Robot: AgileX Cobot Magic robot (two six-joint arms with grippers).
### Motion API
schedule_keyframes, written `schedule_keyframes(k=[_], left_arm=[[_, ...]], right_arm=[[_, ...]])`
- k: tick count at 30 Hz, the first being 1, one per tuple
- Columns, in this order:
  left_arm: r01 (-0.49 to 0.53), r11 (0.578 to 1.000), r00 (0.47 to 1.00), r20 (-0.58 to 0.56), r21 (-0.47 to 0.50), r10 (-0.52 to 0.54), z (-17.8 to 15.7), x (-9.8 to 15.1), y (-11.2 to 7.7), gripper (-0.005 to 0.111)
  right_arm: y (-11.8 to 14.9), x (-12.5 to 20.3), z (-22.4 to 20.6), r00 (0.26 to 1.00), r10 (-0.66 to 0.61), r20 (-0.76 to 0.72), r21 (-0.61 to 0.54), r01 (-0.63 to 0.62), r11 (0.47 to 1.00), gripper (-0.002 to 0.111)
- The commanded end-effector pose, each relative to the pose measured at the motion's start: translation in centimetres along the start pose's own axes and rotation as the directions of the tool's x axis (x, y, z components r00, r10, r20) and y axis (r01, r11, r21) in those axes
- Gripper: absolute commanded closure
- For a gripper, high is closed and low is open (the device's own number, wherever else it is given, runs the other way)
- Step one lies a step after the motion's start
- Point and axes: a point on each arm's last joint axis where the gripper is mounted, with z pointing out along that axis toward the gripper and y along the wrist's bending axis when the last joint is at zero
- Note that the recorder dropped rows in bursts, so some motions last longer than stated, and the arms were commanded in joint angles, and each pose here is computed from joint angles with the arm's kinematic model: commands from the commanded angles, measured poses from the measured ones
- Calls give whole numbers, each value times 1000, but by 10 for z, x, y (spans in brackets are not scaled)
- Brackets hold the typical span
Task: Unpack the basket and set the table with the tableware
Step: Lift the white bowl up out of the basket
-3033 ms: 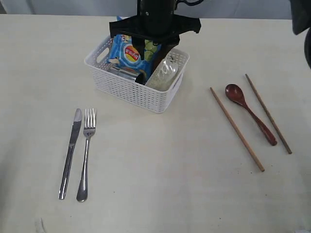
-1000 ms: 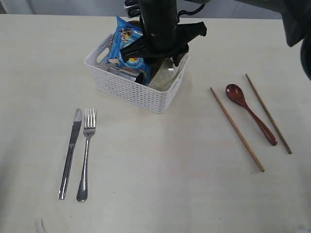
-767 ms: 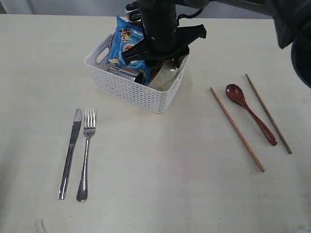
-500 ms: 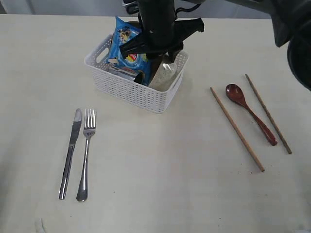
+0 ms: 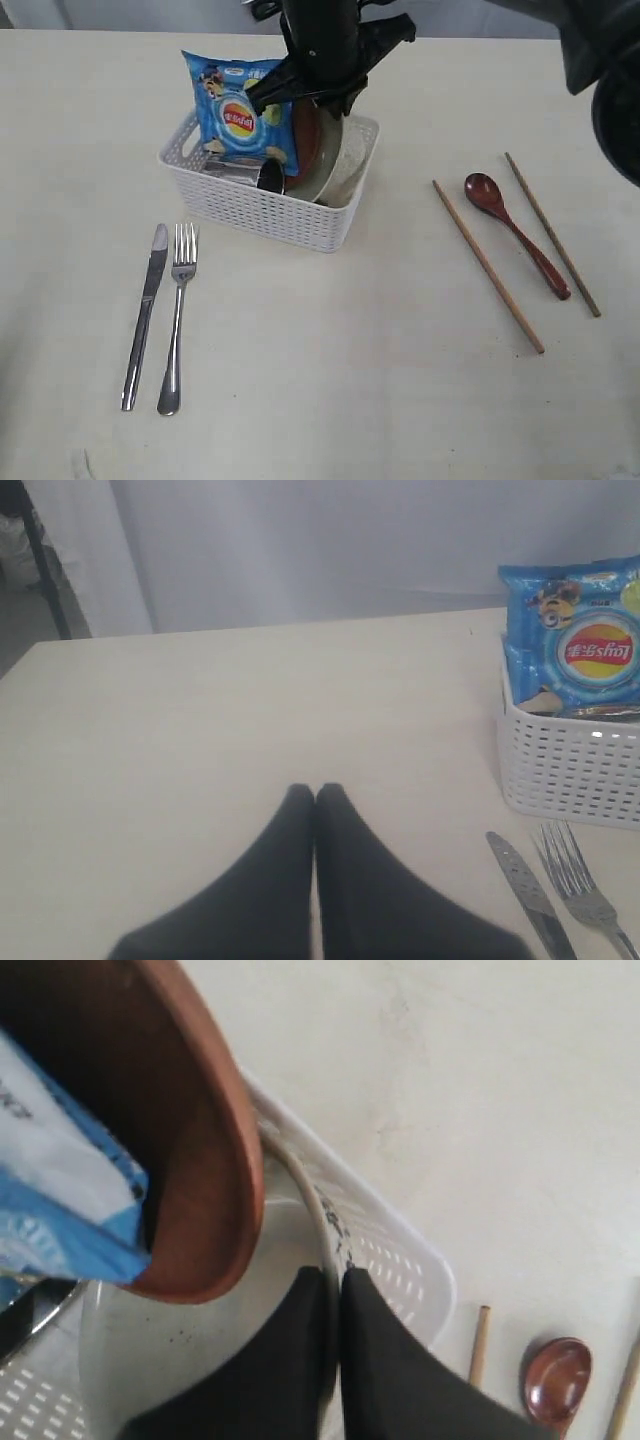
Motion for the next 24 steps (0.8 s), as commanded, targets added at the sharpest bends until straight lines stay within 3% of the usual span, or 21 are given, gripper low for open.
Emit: schedule_keyframes(k=[1, 17, 24], left_arm=[[9, 1000, 1000, 6, 10, -10, 0, 0, -1, 107], [9, 1000, 1000, 6, 10, -10, 0, 0, -1, 107], [9, 1000, 1000, 6, 10, -10, 0, 0, -1, 107]], right_arm=[[-17, -5, -27, 996, -21, 83, 61, 16, 998, 109], [-40, -9, -52, 973, -169, 157, 243, 128, 962, 109], [-59, -9, -85, 956, -178, 231, 321, 98, 942, 109]])
